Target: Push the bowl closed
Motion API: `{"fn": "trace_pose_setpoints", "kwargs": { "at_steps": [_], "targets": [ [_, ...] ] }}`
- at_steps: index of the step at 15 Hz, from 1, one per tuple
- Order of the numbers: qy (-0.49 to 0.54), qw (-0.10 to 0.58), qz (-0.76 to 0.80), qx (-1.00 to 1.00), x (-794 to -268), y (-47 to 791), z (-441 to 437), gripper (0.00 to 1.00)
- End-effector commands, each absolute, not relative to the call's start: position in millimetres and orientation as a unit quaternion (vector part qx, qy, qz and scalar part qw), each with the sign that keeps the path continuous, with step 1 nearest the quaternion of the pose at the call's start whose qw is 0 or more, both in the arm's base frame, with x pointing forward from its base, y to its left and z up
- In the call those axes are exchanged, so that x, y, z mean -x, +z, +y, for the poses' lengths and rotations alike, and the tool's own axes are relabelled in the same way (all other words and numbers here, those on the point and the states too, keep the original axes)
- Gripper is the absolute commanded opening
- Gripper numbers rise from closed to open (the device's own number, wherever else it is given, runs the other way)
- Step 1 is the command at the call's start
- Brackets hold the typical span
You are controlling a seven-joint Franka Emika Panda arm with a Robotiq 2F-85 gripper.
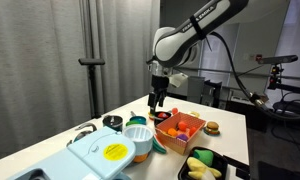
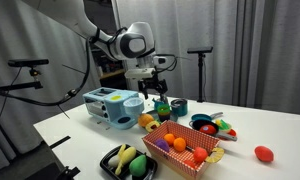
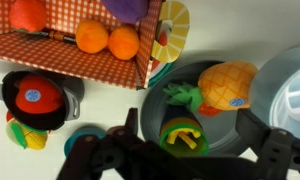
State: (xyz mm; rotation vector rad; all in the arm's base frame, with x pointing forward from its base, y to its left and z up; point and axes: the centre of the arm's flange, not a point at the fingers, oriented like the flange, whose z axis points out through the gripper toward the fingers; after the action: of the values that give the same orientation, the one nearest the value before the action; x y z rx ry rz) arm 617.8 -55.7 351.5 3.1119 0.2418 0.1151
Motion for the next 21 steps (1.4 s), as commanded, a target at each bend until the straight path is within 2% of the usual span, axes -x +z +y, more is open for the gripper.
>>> {"fn": "trace_pose_setpoints", "kwargs": {
  "at_steps": [1,5,6,7,16,17,21],
  "targets": [
    [0.006,0.003,0.114,-0.993,-658,332,-61,1.00],
    [-0.018,-0.010,0.132,-0.991,-670,305,-51,1.00],
    [-0.023,-0.013,0.137,-0.990,-671,299,-48,0.92],
    [-0.026,-0.018,0.142,-0.989,-670,294,-43,0.74],
    [-0.021,-0.082,0.154,-0.984,-650,291,0,0.05],
    [-0.020,-0.088,0.155,-0.984,-647,292,5,0.00],
    [-0.025,-0.124,0.148,-0.981,-625,299,20,0.00]
  ]
}}
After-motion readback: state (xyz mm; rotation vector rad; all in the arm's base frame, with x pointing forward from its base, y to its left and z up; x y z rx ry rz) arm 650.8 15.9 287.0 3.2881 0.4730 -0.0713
